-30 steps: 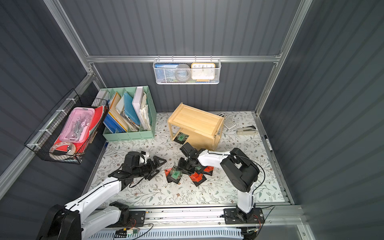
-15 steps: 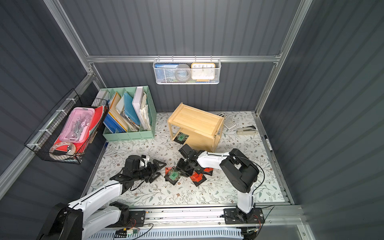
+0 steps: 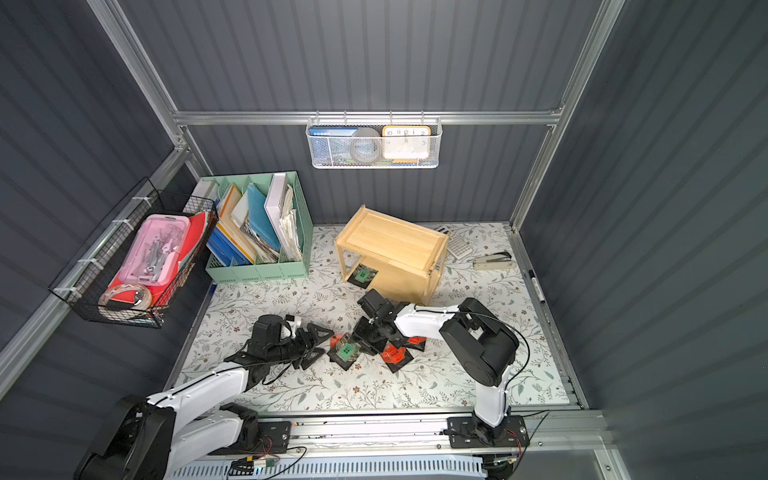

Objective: Place the tea bags on the shelf by color
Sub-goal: Pick up the tea bag from the center of the board.

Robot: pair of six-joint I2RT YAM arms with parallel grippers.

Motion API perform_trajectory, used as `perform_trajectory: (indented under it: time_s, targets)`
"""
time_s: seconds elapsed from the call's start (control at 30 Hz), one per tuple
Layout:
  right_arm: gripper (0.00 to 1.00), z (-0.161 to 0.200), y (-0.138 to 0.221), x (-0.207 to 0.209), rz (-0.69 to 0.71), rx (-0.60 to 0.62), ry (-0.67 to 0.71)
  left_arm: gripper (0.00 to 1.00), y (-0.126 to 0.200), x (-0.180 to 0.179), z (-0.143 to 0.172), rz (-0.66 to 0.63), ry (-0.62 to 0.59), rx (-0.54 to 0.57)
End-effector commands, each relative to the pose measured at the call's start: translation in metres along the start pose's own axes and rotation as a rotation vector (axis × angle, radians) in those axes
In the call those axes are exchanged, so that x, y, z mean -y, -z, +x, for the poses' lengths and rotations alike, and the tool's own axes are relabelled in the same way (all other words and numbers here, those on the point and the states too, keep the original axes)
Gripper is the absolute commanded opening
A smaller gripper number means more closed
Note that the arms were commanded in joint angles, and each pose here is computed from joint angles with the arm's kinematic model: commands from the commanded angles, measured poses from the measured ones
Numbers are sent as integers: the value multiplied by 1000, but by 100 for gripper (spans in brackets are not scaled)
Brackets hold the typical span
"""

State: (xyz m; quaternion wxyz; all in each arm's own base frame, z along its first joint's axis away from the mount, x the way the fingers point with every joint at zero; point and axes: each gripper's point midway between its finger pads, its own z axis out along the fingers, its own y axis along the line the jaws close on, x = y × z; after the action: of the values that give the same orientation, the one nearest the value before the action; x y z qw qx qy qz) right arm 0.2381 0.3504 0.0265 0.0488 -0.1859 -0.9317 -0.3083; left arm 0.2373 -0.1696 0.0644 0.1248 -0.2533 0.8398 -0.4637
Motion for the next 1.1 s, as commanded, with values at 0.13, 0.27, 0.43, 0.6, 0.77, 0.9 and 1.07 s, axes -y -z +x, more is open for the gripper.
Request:
perform_trajectory:
  time_s: [0.13, 0.27, 0.43, 0.6, 0.77, 0.9, 1.07]
  targets:
    - [48, 5, -8, 36, 115, -4, -46, 79, -6, 1, 6, 22, 6, -25]
    - [48, 5, -8, 36, 115, -6, -47, 77, -9, -2, 9, 10, 11, -41]
    - [48, 5, -9, 36, 115, -7, -47, 76, -11, -4, 12, -1, 15, -47]
    - [48, 5, -9, 37, 118, -9, -52, 73, -13, -4, 14, 0, 13, -57]
    - [48, 5, -10, 37, 121, -10, -53, 74, -15, -10, 18, -17, 28, -64]
    - [48, 5, -11, 38, 124, -14, -56, 76, -16, -15, 19, -35, 36, -63]
    - [47, 5, -12, 39, 126, -16, -57, 77, -18, -16, 19, -40, 36, -63]
